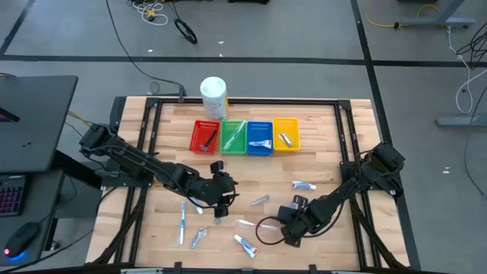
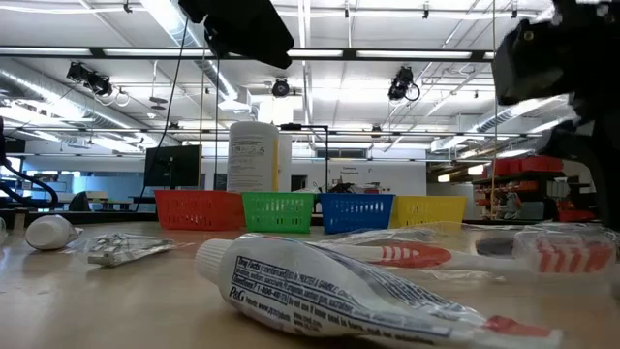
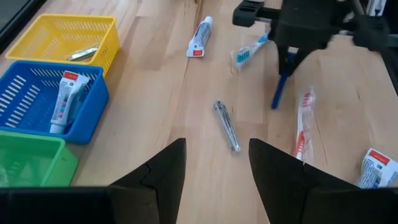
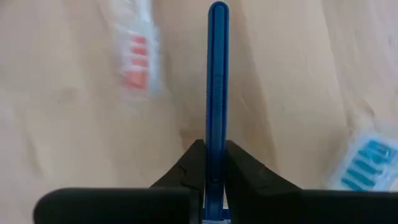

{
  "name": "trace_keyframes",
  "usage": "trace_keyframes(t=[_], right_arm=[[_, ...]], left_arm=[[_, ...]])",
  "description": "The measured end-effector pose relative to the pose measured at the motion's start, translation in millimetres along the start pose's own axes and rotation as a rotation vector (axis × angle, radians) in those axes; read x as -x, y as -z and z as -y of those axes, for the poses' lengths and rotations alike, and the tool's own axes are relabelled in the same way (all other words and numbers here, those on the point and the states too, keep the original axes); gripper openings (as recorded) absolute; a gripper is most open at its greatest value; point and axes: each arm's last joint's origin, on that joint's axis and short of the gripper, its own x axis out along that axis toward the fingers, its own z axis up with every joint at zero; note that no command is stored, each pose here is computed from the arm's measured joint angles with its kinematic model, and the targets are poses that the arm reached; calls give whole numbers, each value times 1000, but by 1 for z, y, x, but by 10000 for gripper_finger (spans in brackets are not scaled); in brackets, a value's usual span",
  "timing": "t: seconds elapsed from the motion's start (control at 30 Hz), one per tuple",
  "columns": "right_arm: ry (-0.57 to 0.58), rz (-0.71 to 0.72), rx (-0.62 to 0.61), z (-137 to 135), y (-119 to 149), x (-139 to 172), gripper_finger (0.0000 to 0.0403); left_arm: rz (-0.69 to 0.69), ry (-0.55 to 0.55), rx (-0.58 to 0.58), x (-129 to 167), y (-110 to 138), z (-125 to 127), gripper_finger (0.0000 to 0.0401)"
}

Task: Pick & Place Travel size toiletries
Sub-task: Put the blue razor into the orange bin

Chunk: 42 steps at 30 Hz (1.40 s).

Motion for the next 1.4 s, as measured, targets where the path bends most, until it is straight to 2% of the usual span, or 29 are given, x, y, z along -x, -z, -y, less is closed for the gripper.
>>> trace_keyframes(t=[0.17, 0.33, 0.47, 0.63, 0.83, 0.97, 1.17, 1.23, 1.4], right_arm=[[-8, 63, 76, -8, -13, 10, 36], [69, 176, 217, -14, -28, 25, 36], [115, 271, 281, -13, -43, 31, 37], [129, 312, 285, 1, -65, 30, 39], [119, 411, 319, 13, -92, 30, 40], [77, 457, 347, 17, -104, 31, 41], [95, 538, 375, 24, -119, 34, 41], [100, 544, 381, 27, -122, 34, 41], [104, 542, 390, 28, -123, 33, 41]], left_arm=[[15, 7, 8, 0, -2, 0, 185], [15, 9, -17, 0, -2, 0, 185], [13, 13, -25, 0, -2, 1, 185], [-5, 87, -72, 0, -1, 3, 185], [33, 111, -59, 0, -5, 4, 185], [36, 108, -54, 0, -6, 4, 185], [-17, 102, -75, -17, 4, 9, 185], [-66, 87, -97, -24, 12, 10, 185], [-88, 52, -101, -32, 18, 11, 185]])
